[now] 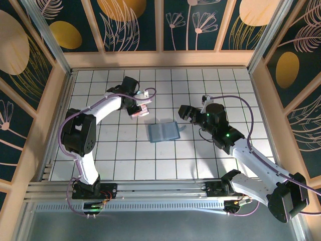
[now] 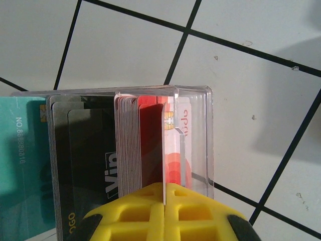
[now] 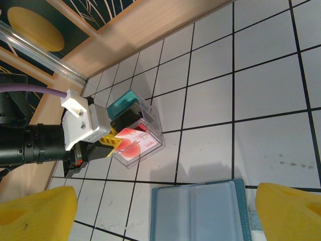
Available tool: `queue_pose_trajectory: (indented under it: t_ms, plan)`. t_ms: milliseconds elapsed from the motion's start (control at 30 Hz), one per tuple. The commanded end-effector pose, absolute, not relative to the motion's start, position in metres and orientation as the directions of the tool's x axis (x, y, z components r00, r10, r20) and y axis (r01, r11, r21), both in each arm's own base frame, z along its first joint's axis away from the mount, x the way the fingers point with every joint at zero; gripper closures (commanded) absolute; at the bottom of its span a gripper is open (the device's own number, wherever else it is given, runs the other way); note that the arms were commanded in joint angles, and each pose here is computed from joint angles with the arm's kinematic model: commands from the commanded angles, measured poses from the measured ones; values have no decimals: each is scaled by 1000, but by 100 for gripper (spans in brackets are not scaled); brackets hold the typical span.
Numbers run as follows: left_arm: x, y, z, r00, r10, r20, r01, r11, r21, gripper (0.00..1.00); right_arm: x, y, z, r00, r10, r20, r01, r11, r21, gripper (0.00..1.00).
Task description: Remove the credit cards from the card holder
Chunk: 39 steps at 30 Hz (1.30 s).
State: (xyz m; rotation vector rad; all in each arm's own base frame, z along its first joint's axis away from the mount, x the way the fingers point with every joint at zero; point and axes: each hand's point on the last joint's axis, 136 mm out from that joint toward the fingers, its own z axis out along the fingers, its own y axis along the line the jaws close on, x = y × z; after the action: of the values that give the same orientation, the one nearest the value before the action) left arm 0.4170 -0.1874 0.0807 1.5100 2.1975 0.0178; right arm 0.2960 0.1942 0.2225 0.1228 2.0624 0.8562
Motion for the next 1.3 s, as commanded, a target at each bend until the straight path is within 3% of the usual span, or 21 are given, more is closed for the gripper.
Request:
queue_pose_trajectory:
  t_ms: [0, 133, 200, 367, 833, 1167, 1200, 1267]
  plan:
    - [419, -179, 77, -300, 899, -320, 884, 388, 261, 97, 300, 192, 230, -594, 415, -689, -207, 749, 630, 8]
    - [418, -176, 75, -319, 899, -300, 884, 396, 247, 97, 300, 190, 229, -592, 421, -688, -200, 749, 631, 8]
    - [417, -176, 75, -324, 898, -298, 884, 399, 242, 85, 299, 189, 229, -590, 423, -688, -200, 749, 632, 8]
    - [418, -177, 80, -332, 892, -307, 878, 411, 244, 80, 299, 189, 229, -588, 426, -688, -200, 747, 634, 8]
    - [418, -179, 133, -334, 849, -410, 832, 470, 294, 81, 297, 187, 224, -594, 414, -690, -194, 758, 622, 11]
    - [406, -179, 184, -341, 767, -543, 768, 561, 310, 76, 297, 183, 222, -590, 416, -691, -178, 768, 615, 10]
    - [405, -179, 189, -344, 756, -557, 758, 574, 311, 67, 297, 182, 222, -588, 417, -693, -177, 769, 614, 10]
    - [402, -178, 199, -348, 733, -585, 741, 597, 308, 57, 296, 181, 222, -586, 417, -695, -172, 774, 609, 9]
